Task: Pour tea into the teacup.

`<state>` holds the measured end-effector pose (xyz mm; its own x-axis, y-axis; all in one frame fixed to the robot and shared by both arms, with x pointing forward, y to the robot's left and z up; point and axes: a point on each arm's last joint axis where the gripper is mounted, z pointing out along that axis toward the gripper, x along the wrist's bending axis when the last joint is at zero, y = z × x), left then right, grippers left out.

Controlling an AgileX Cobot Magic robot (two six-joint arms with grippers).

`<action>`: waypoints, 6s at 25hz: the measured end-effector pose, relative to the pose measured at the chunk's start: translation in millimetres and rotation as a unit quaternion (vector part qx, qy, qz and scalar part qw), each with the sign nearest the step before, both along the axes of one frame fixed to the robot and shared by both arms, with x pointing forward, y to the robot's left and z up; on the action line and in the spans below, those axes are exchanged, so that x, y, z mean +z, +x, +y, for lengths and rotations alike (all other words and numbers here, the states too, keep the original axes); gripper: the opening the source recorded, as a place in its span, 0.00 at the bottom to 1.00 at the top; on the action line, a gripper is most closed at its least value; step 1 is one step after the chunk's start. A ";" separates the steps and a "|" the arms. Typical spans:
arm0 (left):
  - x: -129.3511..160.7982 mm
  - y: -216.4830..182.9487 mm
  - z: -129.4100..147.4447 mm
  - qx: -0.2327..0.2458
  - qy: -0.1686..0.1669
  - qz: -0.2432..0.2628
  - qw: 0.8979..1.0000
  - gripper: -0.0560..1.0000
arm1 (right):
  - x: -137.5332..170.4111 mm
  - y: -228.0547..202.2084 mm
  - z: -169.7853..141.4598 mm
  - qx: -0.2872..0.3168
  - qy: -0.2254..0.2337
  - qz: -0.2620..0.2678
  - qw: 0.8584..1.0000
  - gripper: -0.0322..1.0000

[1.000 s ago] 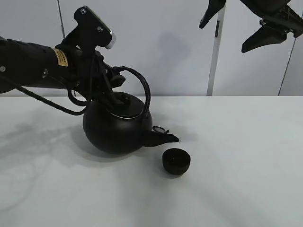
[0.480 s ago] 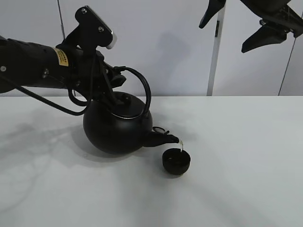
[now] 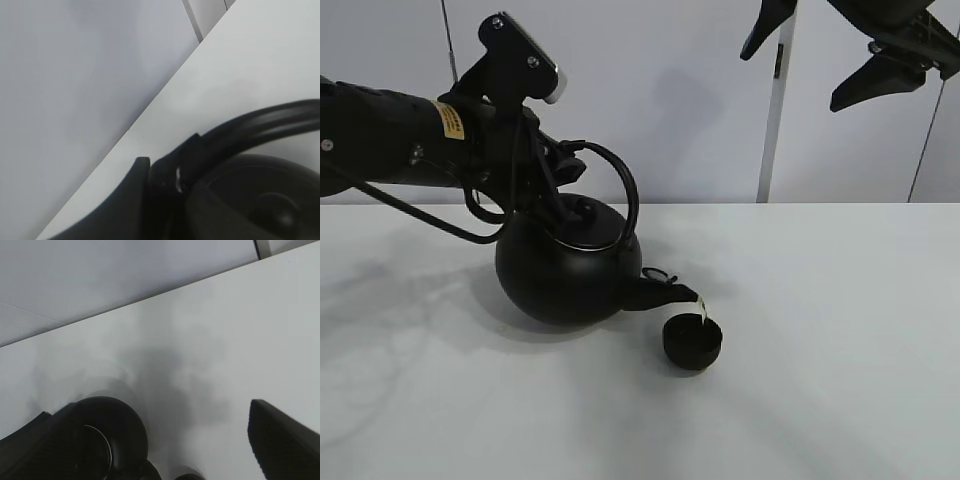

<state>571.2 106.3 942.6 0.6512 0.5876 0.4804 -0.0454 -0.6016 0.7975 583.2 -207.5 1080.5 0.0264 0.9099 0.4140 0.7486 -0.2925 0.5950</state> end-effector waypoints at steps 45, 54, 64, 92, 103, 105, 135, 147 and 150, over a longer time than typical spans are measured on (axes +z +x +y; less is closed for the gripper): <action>-27.4 -78.3 63.5 0.170 -0.176 0.076 0.966 0.15 | 0.2 0.3 0.0 -0.001 0.000 -0.002 1.000 0.63; -29.7 -84.1 65.0 0.167 -0.194 0.084 0.963 0.15 | 0.2 0.3 0.0 -0.001 0.000 -0.002 1.000 0.63; -33.0 -88.5 66.0 0.162 -0.188 0.091 0.964 0.15 | 0.2 0.3 0.0 -0.001 0.000 -0.002 1.000 0.63; -37.1 -90.1 66.3 0.170 -0.187 0.119 0.960 0.15 | 0.3 0.3 0.0 -0.001 0.000 -0.002 1.000 0.63; -37.4 -90.4 66.3 0.172 -0.189 0.124 0.959 0.15 | 0.3 0.3 0.0 -0.001 0.000 -0.002 1.000 0.63; -37.3 -90.7 65.5 0.166 -0.187 0.123 0.960 0.15 | 0.3 0.3 0.0 -0.001 0.000 -0.002 1.000 0.63; -46.4 -85.4 60.9 0.121 -0.154 0.043 0.980 0.14 | 0.3 0.4 0.0 -0.001 0.000 -0.003 1.000 0.63; -46.4 -86.4 59.0 0.108 -0.152 0.044 0.981 0.14 | 0.3 0.4 0.0 -0.001 0.000 -0.003 1.000 0.63; -46.3 -86.8 58.3 0.105 -0.155 0.045 0.981 0.15 | 0.3 0.4 0.0 -0.001 0.000 -0.003 1.000 0.63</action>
<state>484.4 164.6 896.3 0.5325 0.8215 0.2037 0.1330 -0.3189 0.9384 583.6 -207.5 1080.8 0.0256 0.9095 0.4149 0.7450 -0.2941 0.5987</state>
